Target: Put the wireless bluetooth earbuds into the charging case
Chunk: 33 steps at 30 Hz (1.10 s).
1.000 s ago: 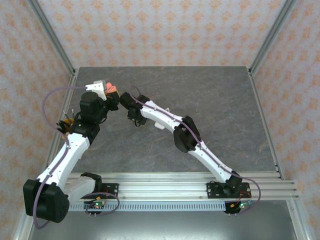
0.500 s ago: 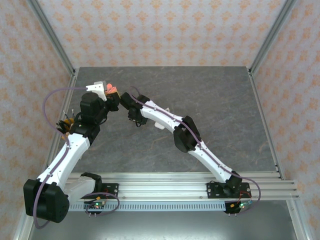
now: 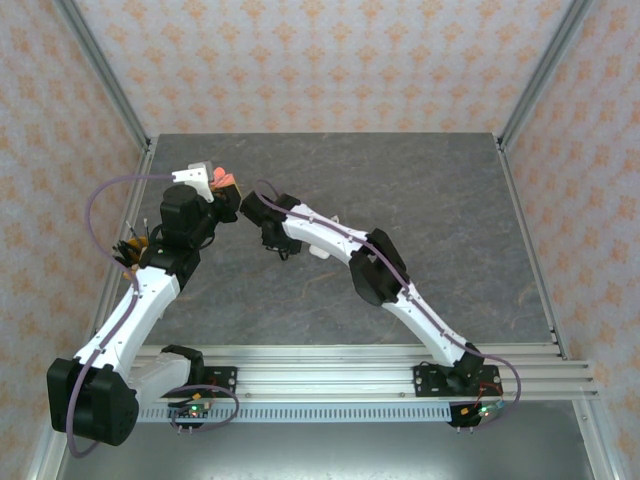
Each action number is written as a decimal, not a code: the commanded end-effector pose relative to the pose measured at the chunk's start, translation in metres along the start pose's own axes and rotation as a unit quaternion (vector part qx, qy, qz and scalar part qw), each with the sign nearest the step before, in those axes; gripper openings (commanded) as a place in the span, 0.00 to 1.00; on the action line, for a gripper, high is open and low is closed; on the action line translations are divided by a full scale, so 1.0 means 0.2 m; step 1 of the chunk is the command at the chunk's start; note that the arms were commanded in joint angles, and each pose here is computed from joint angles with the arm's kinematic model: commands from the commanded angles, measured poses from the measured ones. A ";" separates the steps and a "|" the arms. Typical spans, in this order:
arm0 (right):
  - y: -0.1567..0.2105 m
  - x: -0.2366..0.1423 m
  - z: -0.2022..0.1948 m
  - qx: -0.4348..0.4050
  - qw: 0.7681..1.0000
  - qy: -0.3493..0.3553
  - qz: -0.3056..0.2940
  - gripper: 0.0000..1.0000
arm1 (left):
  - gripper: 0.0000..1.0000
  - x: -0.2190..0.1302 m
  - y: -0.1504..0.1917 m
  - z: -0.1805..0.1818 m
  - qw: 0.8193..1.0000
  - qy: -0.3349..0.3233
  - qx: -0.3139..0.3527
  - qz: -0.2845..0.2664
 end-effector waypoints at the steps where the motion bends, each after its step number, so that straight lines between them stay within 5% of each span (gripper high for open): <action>1: 0.03 -0.02 -0.09 -0.032 0.999 0.043 0.003 0.41 | 0.00 -0.02 -0.06 0.00 1.000 0.004 -0.002 -0.022; 7: 0.01 -0.01 -0.03 -0.052 0.999 0.016 -0.006 0.49 | 0.00 -0.02 -0.06 0.00 1.000 0.004 0.001 -0.019; 33: -0.14 0.02 -0.02 -0.143 0.988 -0.049 0.018 0.45 | 0.00 0.00 -0.06 -0.01 1.000 0.005 0.010 -0.007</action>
Point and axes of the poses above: each hand's point on the last joint's axis, 136 mm out from that joint toward the fingers, its own x axis out along the fingers, its own z axis along the line the jaws close on, y = z × x, the point moved 5 cm from there along -x, back along the fingers, and after that the axes turned 8 degrees about x, right-handed, at the moved point
